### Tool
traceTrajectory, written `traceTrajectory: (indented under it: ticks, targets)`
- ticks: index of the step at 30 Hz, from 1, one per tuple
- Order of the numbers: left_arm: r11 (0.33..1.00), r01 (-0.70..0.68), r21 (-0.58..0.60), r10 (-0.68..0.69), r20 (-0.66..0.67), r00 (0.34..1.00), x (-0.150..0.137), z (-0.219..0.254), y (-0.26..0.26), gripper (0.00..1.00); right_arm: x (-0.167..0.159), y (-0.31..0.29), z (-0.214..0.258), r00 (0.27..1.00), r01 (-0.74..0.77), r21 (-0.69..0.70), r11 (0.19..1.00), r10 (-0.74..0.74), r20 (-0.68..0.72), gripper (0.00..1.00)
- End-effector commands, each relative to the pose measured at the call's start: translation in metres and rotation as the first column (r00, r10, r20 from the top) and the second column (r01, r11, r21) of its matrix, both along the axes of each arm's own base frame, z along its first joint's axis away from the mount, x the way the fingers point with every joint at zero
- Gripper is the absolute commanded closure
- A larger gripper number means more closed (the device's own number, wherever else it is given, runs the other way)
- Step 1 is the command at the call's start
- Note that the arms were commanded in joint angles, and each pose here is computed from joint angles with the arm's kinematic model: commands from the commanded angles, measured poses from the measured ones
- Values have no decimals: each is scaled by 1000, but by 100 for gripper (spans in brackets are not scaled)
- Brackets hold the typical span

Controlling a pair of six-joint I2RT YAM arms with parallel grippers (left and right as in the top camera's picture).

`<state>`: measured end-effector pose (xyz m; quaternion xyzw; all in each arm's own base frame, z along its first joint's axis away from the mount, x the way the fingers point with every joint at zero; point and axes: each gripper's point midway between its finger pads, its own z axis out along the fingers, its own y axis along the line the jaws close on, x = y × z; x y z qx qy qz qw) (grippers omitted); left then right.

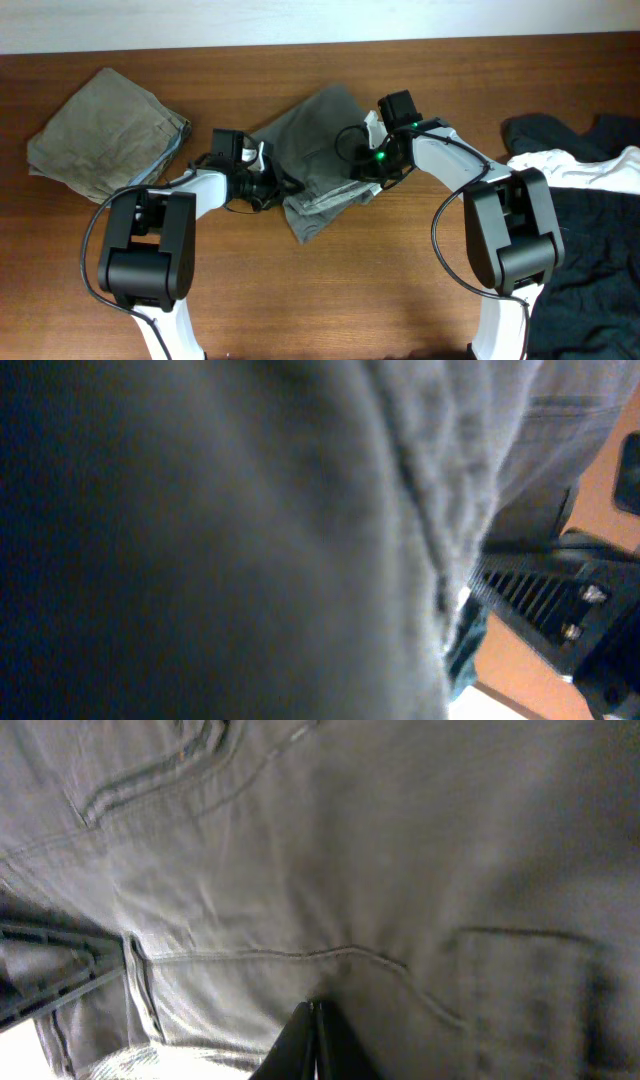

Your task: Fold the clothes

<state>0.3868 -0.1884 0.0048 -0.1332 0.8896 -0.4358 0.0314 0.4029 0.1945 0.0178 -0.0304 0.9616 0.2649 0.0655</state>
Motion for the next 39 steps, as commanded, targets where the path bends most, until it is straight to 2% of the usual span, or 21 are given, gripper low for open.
traceTrajectory:
  ticks: [1, 3, 5, 6, 9, 12, 13, 15, 18, 22, 26, 29, 30, 33, 34, 39]
  targets:
    - [998, 50, 37, -53, 66, 996, 1, -11, 0, 99, -11, 1, 4, 999, -51, -2, 999, 51, -14, 96]
    - [993, 115, 36, -120, 152, 981, 2, 2, -2, 100, -16, -2, 32, 995, -91, -4, 996, 91, 36, 96]
    - [989, 131, 69, -146, 282, 948, 20, 41, 9, 99, -16, -7, 80, 991, -80, 10, 997, 79, 110, 95]
    - [992, 98, 77, -120, 401, 908, 45, 85, 22, 100, -17, -12, 112, 986, -71, 18, 997, 67, 155, 89]
    - [998, 23, 50, -50, 632, 774, 102, 190, 53, 100, -27, -18, 168, 968, -74, 29, 997, 65, 242, 88]
    - [997, -65, 41, 10, 770, 638, 138, 278, 86, 99, -35, -19, 184, 962, -75, 33, 997, 64, 266, 88]
    - [990, -132, 57, 31, 812, 583, 150, 305, 105, 100, -38, -20, 183, 965, -75, 31, 997, 65, 253, 87]
    - [972, -224, 68, 60, 855, 516, 161, 334, 138, 100, -41, -21, 181, 970, -74, 28, 997, 66, 235, 88]
    - [952, -300, 64, 77, 897, 436, 170, 349, 180, 100, -44, -21, 180, 972, -74, 26, 997, 66, 223, 88]
    - [936, -350, 43, 102, 917, 387, 186, 341, 222, 100, -46, -22, 179, 975, -70, 25, 997, 63, 211, 88]
    - [931, -358, 66, 91, 910, 405, 202, 306, 237, 100, -48, -22, 178, 982, -43, 34, 999, 36, 184, 89]
    - [916, -370, 153, 59, 863, 502, 205, 251, 260, 100, -51, -23, 176, 985, -42, 30, 999, 37, 168, 89]
    - [890, -401, 217, 44, 834, 550, 203, 229, 275, 99, -51, -23, 176, 986, -42, 29, 999, 37, 165, 89]
    - [800, -458, 387, 8, 757, 653, 189, 191, 315, 95, -52, -23, 176, 986, -42, 29, 999, 37, 165, 89]
    - [772, -480, 416, 41, 722, 690, 181, 181, 333, 95, -52, -23, 176, 986, -42, 29, 999, 37, 165, 88]
    - [746, -496, 444, 153, 611, 777, 138, 157, 383, 89, -52, -23, 176, 986, -42, 29, 999, 37, 164, 88]
